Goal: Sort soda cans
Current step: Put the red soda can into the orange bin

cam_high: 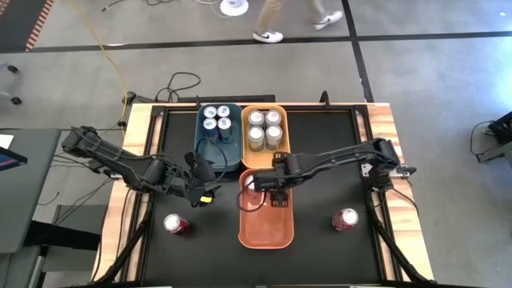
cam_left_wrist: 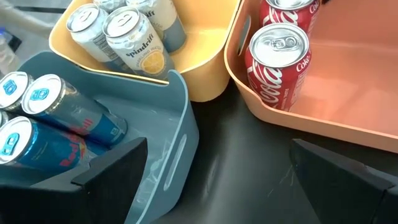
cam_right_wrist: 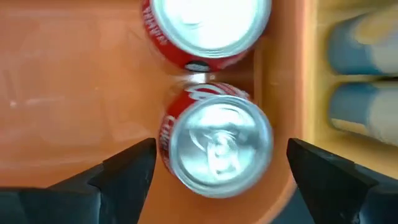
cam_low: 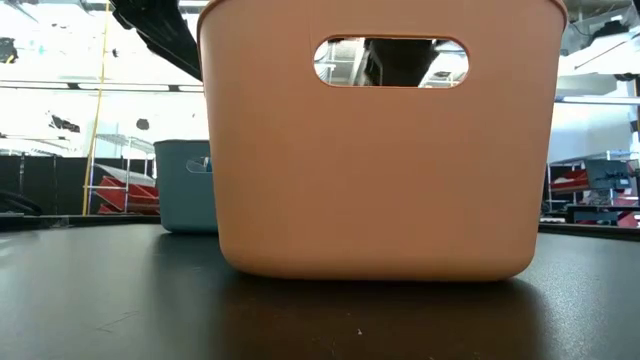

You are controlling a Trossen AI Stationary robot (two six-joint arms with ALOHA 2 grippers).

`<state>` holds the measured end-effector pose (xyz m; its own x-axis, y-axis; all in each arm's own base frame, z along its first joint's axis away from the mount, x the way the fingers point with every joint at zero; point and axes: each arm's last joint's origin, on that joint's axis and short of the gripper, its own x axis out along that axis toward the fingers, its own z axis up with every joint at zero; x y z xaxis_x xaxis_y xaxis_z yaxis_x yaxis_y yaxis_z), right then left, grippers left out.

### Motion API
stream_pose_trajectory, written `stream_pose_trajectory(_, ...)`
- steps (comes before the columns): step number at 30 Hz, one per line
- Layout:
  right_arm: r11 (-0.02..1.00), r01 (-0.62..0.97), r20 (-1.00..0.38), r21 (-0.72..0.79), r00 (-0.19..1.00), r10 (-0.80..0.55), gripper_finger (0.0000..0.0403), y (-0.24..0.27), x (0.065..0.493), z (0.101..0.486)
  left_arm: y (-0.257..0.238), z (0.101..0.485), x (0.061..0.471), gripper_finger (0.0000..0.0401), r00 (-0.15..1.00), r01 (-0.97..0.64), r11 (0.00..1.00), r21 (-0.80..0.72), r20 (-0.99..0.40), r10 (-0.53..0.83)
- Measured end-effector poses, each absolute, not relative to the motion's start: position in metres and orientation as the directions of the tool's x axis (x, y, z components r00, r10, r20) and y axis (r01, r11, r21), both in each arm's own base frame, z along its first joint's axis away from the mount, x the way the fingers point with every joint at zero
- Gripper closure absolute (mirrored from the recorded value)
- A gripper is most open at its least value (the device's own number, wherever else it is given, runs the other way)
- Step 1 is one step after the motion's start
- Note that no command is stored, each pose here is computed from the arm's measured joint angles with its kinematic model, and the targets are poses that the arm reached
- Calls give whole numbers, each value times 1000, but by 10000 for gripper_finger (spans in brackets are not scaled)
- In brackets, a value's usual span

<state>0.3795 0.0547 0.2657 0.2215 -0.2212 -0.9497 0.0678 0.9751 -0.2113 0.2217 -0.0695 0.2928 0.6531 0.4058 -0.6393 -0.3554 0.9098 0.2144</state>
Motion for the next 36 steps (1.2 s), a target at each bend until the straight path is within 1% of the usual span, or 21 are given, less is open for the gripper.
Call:
stream_pose_trajectory(7, 964, 162, -933, -209, 263, -246, 32, 59, 343, 312, -69, 290, 221, 12, 645, -358, 908, 216, -646, 408)
stream_pose_trajectory(13, 949, 275, -921, -155, 306, -239, 31, 69, 298, 351, -70, 280, 219, 12, 630, -364, 905, 220, -658, 413)
stream_pose_trajectory(18, 925, 358, -935, -130, 266, -235, 31, 83, 265, 367, -69, 269, 216, 12, 607, -378, 899, 223, -673, 422)
stream_pose_trajectory(20, 914, 384, -941, -132, 242, -237, 31, 90, 254, 369, -69, 266, 216, 12, 605, -383, 897, 219, -675, 423)
stream_pose_trajectory(23, 916, 390, -939, -95, 271, -213, 31, 104, 244, 370, -68, 262, 215, 12, 598, -382, 896, 225, -679, 425)
stream_pose_trajectory(27, 907, 416, -942, -68, 271, -196, 31, 122, 233, 367, -68, 255, 214, 12, 590, -378, 895, 235, -684, 429)
stream_pose_trajectory(32, 881, 469, -964, -56, 204, -170, 31, 143, 221, 350, -67, 249, 212, 12, 581, -377, 894, 241, -691, 431)
stream_pose_trajectory(36, 811, 582, -978, -68, 121, -169, 31, 154, 210, 330, -67, 248, 212, 12, 581, -382, 894, 234, -692, 429)
